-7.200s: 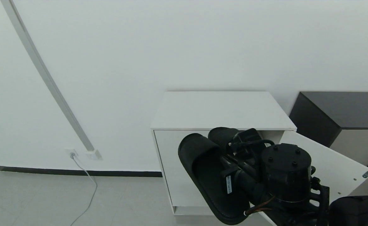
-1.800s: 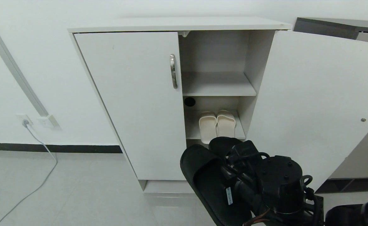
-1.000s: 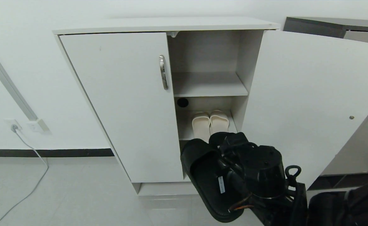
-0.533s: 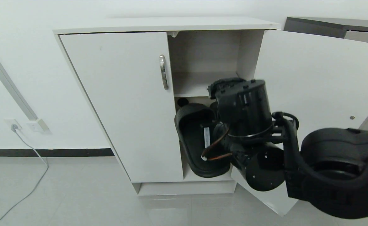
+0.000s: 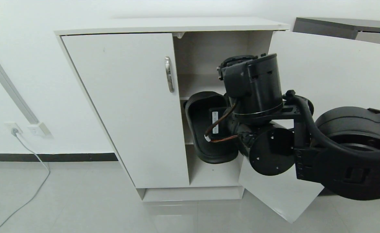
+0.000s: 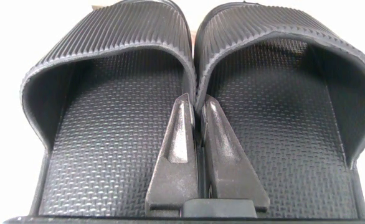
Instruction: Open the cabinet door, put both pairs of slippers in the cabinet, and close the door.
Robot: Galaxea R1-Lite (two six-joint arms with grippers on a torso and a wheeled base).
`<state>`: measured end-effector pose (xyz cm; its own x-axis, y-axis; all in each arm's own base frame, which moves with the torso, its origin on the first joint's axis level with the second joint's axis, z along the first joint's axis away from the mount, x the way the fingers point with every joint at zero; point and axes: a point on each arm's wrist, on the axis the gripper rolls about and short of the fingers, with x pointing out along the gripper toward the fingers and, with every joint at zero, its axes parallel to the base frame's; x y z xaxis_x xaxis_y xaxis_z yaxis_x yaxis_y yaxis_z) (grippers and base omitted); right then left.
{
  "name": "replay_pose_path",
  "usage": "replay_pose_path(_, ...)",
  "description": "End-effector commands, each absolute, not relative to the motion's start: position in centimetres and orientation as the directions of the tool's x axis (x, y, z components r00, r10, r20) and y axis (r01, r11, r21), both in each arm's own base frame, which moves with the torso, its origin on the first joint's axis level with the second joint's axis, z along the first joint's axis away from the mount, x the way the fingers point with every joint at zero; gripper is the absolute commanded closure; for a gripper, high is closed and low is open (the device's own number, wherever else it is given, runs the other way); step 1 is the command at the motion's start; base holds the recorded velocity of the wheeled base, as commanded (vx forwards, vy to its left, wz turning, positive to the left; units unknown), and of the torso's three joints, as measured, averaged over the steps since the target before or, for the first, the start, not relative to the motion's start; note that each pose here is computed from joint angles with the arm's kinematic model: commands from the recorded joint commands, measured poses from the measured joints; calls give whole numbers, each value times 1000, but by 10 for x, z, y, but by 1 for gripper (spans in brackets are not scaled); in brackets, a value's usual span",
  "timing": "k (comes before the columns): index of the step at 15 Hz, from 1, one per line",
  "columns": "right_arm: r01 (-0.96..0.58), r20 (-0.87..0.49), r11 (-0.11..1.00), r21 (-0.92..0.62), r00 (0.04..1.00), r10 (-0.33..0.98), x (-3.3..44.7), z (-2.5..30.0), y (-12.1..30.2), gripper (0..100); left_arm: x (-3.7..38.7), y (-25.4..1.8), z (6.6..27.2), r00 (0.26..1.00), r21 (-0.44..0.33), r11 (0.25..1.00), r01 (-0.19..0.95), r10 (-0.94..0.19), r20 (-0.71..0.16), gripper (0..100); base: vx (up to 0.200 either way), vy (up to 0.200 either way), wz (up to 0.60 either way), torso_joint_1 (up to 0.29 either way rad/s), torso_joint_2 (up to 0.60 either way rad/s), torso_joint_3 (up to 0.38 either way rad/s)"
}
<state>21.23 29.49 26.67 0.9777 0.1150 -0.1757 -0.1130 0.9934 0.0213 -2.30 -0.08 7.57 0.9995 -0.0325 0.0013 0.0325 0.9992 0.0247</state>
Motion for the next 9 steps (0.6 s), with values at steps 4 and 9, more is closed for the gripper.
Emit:
replay_pose_path(4, -100, -190, 995, 14, 977, 101, 219, 258, 297, 100, -23, -1, 76, 999, 24, 999, 32, -32, -2, 100, 50, 0, 0, 1, 1, 1)
replay_pose_path(9, -90, -186, 996, 14, 978, 91, 222, 260, 294, 100, -23, -1, 76, 999, 24, 999, 32, -32, -2, 100, 200, 0, 0, 0, 2, 2)
